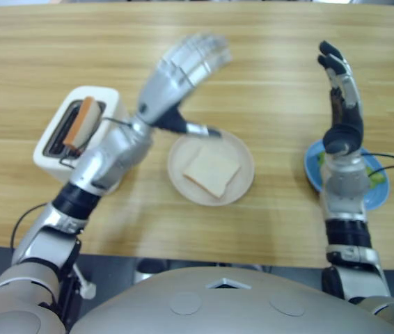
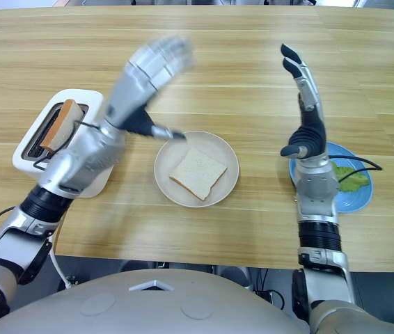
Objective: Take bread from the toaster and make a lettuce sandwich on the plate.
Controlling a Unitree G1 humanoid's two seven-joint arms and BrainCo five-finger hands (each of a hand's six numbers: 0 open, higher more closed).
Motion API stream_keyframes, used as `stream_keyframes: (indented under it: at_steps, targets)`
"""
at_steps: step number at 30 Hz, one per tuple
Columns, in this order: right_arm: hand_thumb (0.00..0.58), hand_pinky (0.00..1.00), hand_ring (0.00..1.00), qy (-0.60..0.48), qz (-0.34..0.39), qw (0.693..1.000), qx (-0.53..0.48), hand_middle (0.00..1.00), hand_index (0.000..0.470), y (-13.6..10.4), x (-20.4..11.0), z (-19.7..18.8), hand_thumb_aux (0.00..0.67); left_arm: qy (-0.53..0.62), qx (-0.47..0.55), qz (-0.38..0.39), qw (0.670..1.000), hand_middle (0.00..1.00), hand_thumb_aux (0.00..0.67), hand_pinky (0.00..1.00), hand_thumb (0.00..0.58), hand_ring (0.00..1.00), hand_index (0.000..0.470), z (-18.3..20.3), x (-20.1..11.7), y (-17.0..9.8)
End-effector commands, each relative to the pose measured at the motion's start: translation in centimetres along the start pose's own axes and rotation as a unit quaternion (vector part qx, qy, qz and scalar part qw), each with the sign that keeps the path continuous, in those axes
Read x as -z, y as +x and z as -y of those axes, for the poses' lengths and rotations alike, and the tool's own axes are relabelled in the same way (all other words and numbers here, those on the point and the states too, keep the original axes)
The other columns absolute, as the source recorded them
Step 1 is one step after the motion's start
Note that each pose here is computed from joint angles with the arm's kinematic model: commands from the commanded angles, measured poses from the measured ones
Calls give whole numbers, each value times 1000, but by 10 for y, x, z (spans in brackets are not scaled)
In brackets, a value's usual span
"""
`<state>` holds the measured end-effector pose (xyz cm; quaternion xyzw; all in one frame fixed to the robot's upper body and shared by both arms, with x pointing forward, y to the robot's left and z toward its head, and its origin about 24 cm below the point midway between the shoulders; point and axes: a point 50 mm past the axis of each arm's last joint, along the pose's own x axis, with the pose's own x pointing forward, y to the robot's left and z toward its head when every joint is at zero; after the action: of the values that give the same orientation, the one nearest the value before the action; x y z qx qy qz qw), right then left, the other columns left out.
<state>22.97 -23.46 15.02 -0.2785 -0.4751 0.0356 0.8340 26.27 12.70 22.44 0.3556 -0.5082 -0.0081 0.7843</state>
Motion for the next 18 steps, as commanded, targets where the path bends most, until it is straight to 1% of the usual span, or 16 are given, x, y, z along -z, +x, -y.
stream_keyframes:
  at_steps: [1, 2, 4, 6, 8, 10, 13, 16, 17, 18]
  targets:
    - [0, 0, 0, -72, -82, 992, -60, 0, 0, -16, 16, 23, 0, -95, -91, 8, 991, 0, 0, 0, 0, 0, 0, -58, -18, -1]
    - [0, 0, 0, -87, -94, 989, -73, 0, 0, -19, 18, 28, 0, -107, -101, 17, 989, 0, 0, 0, 0, 0, 0, -67, -24, -3]
    - [0, 0, 0, -143, -134, 972, -127, 0, 0, -27, 24, 43, 0, -112, -139, 20, 984, 0, 0, 0, 0, 0, 0, -90, -32, -9]
    - [0, 0, 0, -221, -180, 939, -192, 0, 0, -36, 31, 63, 0, -113, -161, 11, 980, 0, 0, 0, 0, 0, 0, -106, -34, -18]
    - [0, 0, 0, -288, -208, 902, -246, 0, 0, -42, 36, 79, 0, -115, -179, -12, 977, 0, 0, 0, 0, 0, 0, -118, -30, -29]
    - [0, 0, 0, -339, -220, 865, -298, 0, 0, -45, 39, 87, 0, -128, -180, -38, 975, 0, 0, 0, 0, 0, 0, -119, -24, -37]
    - [0, 0, 0, -411, -230, 793, -388, 0, 0, -51, 46, 96, 0, -141, -166, -68, 974, 0, 0, 0, 0, 0, 0, -110, -19, -48]
    - [0, 0, 0, -456, -236, 728, -454, 0, 0, -58, 54, 107, 0, -146, -153, -81, 974, 0, 0, 0, 0, 0, 0, -100, -18, -52]
    - [0, 0, 0, -467, -235, 709, -473, 0, 0, -59, 56, 110, 0, -148, -150, -83, 974, 0, 0, 0, 0, 0, 0, -98, -17, -53]
    - [0, 0, 0, -474, -233, 697, -484, 0, 0, -60, 57, 112, 0, -148, -149, -85, 974, 0, 0, 0, 0, 0, 0, -96, -17, -53]
